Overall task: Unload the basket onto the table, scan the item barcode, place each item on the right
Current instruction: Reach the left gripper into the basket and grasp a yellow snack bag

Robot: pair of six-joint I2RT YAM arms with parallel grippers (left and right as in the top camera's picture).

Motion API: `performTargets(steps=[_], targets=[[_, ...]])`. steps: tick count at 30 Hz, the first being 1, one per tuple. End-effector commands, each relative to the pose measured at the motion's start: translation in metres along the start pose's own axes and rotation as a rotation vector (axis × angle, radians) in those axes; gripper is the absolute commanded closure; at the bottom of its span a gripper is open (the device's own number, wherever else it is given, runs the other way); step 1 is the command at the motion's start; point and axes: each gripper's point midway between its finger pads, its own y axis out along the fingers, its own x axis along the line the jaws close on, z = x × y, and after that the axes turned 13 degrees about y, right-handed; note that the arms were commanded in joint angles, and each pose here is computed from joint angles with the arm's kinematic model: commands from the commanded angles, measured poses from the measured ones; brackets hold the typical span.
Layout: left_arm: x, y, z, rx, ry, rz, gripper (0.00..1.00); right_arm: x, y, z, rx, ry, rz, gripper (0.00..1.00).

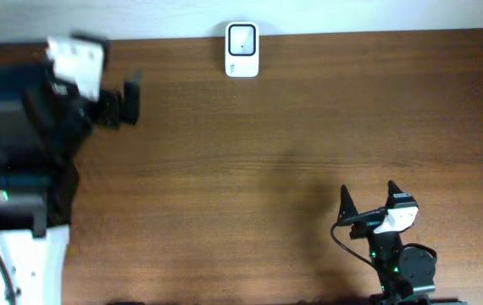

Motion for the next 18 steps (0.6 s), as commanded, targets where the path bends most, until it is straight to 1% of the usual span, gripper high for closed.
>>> performTargets(steps=[1,2,3,5,6,7,8,9,10,11,12,13,15,18], targets=[[0.006,0.009,-0.019,0.093,-0.017,0.066,0.01,0.000,0.000,0.003,0.005,-0.005,-0.002,0.01],[0.007,0.013,-0.019,0.111,-0.019,0.075,0.01,0.000,0.000,0.003,0.005,-0.005,-0.002,0.01],[0.009,0.023,-0.008,0.158,-0.021,0.062,0.01,0.000,0.000,0.003,0.005,-0.005,-0.002,0.01],[0.006,0.031,0.003,0.201,-0.001,0.078,0.01,0.000,0.000,0.003,0.005,-0.005,-0.002,0.01],[0.021,0.033,0.011,0.230,-0.011,0.024,0.01,0.000,0.000,0.003,0.005,-0.005,-0.002,0.01],[0.038,0.032,0.019,0.254,-0.058,-0.030,0.01,0.000,0.000,0.003,0.005,-0.005,-0.001,0.01],[0.082,0.020,0.044,0.298,-0.215,-0.155,0.01,0.000,0.000,0.003,0.005,-0.005,-0.002,0.01],[0.113,0.008,0.064,0.329,-0.313,-0.241,0.01,0.000,0.000,0.003,0.005,-0.005,-0.002,0.01],[0.130,-0.002,0.078,0.353,-0.363,-0.292,0.01,0.000,0.000,0.003,0.005,-0.005,-0.002,0.01],[0.157,-0.020,0.103,0.395,-0.440,-0.375,0.02,0.000,0.000,0.003,0.005,-0.005,-0.002,0.01],[0.171,-0.032,0.119,0.423,-0.501,-0.423,0.02,0.000,0.000,0.003,0.005,-0.005,-0.002,0.01],[0.179,-0.042,0.136,0.460,-0.566,-0.457,0.03,0.000,0.000,0.003,0.005,-0.005,-0.002,0.01],[0.183,-0.050,0.167,0.548,-0.627,-0.471,0.10,0.000,0.000,0.003,0.005,-0.005,-0.002,0.01],[0.173,-0.040,0.199,0.662,-0.674,-0.425,0.14,0.000,0.000,0.003,0.005,-0.005,-0.002,0.01]])
